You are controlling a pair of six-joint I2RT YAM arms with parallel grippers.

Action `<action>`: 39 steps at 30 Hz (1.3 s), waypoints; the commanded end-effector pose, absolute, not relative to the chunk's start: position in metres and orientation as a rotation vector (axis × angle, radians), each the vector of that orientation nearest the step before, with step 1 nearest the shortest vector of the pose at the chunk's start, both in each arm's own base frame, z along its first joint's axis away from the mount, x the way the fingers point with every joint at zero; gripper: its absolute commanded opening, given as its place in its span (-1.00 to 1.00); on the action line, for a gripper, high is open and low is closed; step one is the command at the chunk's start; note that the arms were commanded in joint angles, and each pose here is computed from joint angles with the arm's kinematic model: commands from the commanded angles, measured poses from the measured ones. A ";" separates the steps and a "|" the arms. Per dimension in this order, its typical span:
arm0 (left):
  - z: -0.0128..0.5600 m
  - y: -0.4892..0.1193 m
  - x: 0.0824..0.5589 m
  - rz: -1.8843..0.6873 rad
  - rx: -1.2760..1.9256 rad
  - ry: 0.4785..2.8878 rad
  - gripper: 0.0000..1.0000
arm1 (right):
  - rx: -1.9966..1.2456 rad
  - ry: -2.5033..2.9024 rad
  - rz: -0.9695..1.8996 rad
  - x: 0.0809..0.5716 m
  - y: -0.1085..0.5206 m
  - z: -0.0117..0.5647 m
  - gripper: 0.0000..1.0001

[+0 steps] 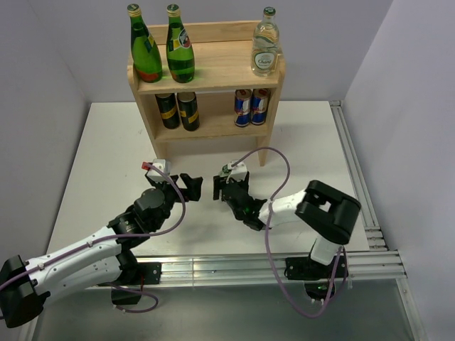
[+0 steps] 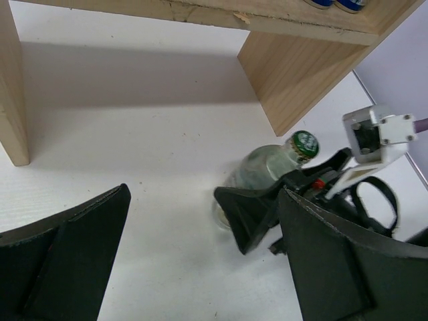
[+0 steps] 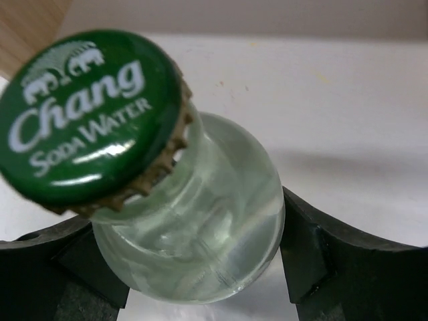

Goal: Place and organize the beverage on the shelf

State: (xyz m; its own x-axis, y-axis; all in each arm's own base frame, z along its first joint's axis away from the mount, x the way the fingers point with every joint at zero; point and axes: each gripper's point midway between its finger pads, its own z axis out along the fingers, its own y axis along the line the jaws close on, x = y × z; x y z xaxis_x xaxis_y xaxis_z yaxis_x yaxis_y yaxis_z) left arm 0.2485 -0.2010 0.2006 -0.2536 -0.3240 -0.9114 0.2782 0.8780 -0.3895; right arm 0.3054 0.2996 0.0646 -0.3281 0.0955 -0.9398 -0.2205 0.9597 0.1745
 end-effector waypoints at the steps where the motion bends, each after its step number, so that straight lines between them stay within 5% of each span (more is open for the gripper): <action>1: 0.203 -0.196 0.249 -0.563 -0.048 1.723 0.99 | 0.001 1.743 0.390 0.306 0.299 0.146 -1.00; 23: 0.202 -0.197 0.249 -0.578 -0.056 1.734 0.99 | -0.078 1.302 0.472 0.271 0.257 0.548 -1.00; 39: 0.203 -0.193 0.245 -0.598 -0.063 1.727 0.99 | -0.034 1.289 0.312 0.344 0.251 0.606 -1.00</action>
